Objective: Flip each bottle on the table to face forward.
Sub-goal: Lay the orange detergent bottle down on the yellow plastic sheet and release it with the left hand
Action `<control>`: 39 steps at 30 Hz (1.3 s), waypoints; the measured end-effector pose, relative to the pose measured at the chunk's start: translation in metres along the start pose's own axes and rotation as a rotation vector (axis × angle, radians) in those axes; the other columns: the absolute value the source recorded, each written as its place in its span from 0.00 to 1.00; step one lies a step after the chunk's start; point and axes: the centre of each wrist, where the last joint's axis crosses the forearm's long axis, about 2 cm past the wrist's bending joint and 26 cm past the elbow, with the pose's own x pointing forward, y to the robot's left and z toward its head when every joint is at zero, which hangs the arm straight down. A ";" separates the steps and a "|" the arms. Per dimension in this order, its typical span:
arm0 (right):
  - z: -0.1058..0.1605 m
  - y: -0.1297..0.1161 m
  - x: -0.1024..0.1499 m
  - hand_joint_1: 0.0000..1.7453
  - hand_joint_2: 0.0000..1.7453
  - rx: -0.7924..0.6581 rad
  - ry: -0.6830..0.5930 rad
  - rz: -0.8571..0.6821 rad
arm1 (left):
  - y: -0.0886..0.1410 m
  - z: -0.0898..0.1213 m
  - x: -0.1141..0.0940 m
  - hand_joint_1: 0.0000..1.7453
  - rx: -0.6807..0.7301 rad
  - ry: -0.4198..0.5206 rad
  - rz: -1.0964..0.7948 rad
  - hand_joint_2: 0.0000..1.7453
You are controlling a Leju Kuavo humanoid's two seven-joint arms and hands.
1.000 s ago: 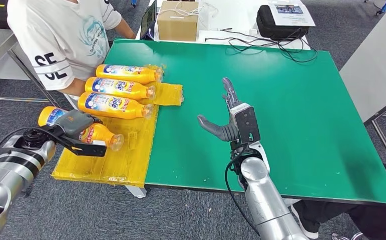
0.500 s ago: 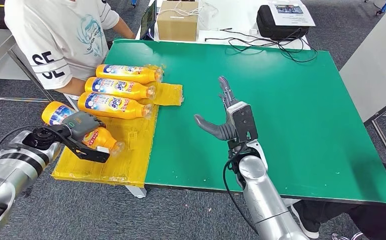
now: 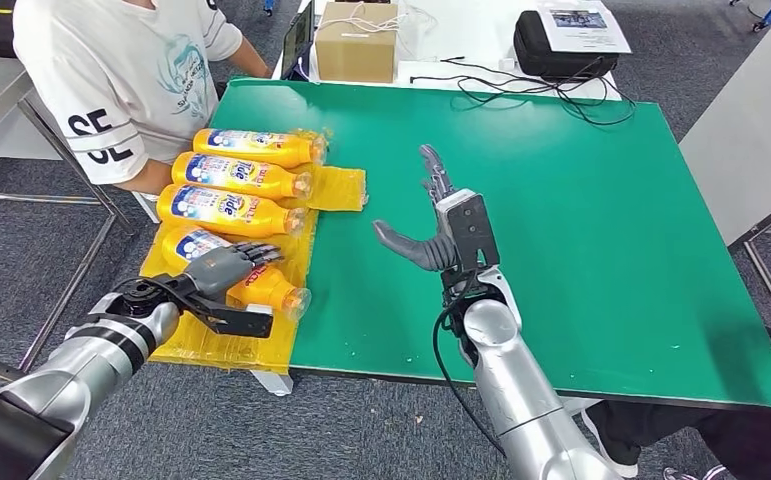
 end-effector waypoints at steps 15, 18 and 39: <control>0.002 0.001 -0.005 0.00 1.00 0.005 0.022 0.000 | -0.006 0.000 0.003 0.00 -0.002 -0.001 0.014 1.00; 0.003 0.001 -0.005 0.00 1.00 0.005 0.023 0.000 | -0.007 0.000 0.003 0.00 -0.002 0.000 0.015 1.00; 0.016 -0.008 -0.019 0.00 1.00 -0.029 0.048 0.019 | -0.054 0.056 -0.008 0.00 0.485 0.027 0.707 1.00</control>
